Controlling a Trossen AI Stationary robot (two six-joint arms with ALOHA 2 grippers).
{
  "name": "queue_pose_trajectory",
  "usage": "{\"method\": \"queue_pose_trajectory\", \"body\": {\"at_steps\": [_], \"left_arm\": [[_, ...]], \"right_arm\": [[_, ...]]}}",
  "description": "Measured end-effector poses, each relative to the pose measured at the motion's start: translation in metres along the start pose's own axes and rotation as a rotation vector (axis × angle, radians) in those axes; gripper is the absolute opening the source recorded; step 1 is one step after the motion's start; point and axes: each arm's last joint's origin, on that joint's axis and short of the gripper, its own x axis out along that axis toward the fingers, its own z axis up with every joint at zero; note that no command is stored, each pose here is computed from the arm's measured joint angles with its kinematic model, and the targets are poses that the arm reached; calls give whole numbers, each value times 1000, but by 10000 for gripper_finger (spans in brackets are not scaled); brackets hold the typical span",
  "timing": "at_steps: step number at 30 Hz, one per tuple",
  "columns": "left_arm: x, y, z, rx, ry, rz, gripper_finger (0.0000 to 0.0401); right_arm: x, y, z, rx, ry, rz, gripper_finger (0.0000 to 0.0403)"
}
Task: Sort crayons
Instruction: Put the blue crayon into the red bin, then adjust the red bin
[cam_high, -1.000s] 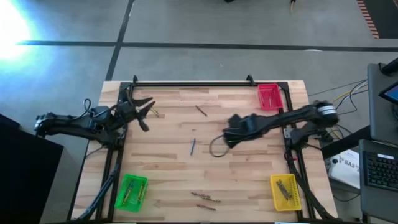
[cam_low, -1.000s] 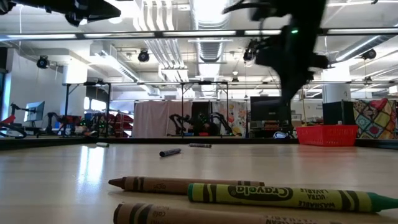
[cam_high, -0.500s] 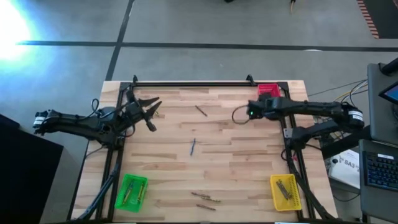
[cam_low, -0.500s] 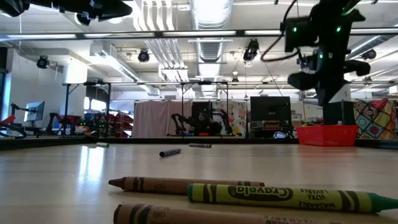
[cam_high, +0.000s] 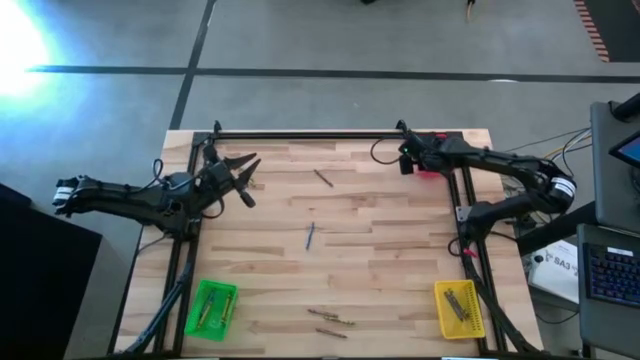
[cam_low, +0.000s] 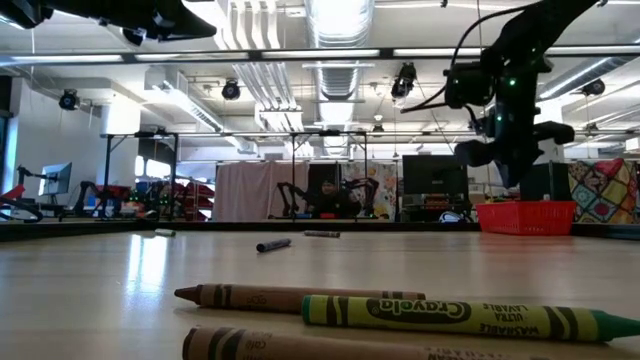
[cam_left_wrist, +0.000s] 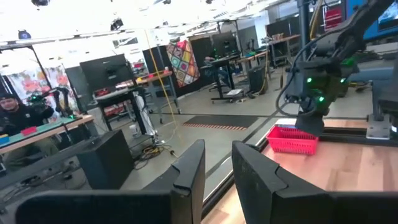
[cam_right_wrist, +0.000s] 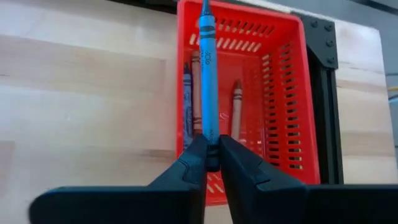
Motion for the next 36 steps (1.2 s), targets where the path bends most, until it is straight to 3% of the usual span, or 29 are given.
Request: {"method": "queue_pose_trajectory", "body": {"at_steps": [13,15,18,21,24,29,36], "left_arm": [[0,1,1,-32,-3,4,64],[0,1,1,-34,-3,4,64],[0,2,1,-41,-6,13,64],[2,4,2,-74,-11,29,64],[3,4,4,-102,-9,32,64],[6,0,1,-64,16,25,64],[6,1,1,-49,15,27,64]], "right_arm": [[24,8,2,78,66,-73,158],[25,16,5,58,80,21,165],[26,38,9,18,100,277,168],[23,65,14,13,30,502,164],[19,92,15,-55,-46,621,157],[9,121,18,-150,-102,552,147],[17,130,20,-282,104,302,146]]}}
